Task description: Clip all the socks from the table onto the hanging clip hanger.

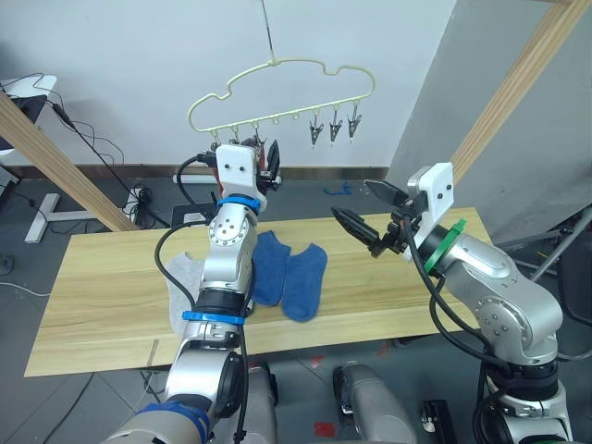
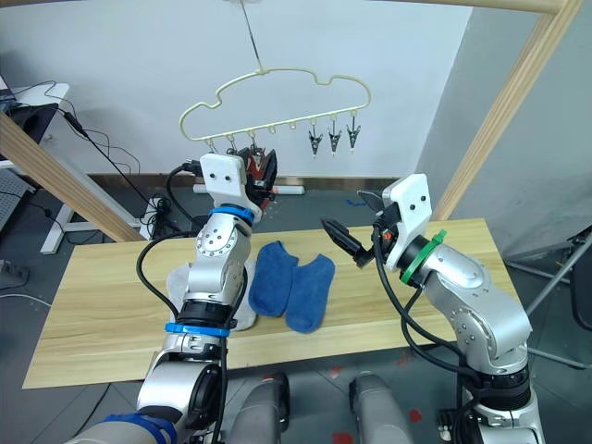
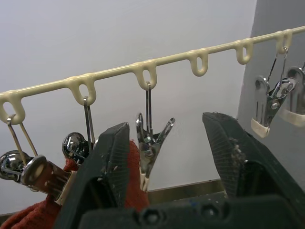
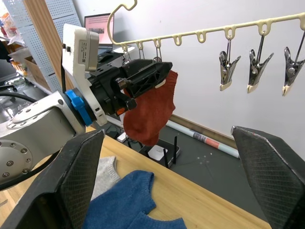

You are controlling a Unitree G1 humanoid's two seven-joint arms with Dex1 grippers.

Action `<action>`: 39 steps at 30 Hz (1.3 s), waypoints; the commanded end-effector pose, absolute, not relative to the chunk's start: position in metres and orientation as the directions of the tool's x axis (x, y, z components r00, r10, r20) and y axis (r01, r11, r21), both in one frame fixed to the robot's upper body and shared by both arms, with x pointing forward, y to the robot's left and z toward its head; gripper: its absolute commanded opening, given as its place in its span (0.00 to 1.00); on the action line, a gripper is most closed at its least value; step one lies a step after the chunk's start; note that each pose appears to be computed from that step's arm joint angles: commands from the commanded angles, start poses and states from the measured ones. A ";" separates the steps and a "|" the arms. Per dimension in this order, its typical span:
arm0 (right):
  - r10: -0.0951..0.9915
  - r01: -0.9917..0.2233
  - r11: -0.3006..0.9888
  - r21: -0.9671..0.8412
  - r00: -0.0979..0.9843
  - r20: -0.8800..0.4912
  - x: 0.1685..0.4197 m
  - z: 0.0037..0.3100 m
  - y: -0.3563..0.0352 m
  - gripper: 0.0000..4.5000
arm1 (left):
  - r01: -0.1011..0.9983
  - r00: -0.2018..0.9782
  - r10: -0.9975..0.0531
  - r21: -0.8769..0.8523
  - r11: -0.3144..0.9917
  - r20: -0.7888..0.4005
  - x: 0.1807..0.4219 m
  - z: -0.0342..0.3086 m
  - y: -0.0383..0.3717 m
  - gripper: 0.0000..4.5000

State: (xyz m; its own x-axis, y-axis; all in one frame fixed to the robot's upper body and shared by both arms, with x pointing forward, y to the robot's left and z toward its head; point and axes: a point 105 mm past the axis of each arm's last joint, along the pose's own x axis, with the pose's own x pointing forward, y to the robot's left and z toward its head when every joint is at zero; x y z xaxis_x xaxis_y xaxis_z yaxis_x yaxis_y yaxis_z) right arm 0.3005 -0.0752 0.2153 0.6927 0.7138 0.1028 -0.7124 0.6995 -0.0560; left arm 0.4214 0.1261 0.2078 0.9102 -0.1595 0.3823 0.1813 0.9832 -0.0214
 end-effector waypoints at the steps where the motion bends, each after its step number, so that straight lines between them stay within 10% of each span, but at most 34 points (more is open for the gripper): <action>1: 0.714 -0.711 0.698 -0.079 0.685 0.144 0.297 0.226 -0.077 1.00 | 0.193 0.893 -0.167 -0.020 0.981 0.418 0.421 0.219 0.121 0.60; 39: 0.695 -0.692 0.718 -0.077 0.706 0.139 0.296 0.224 -0.081 1.00 | 0.219 0.878 -0.192 -0.011 0.976 0.439 0.435 0.227 0.113 0.60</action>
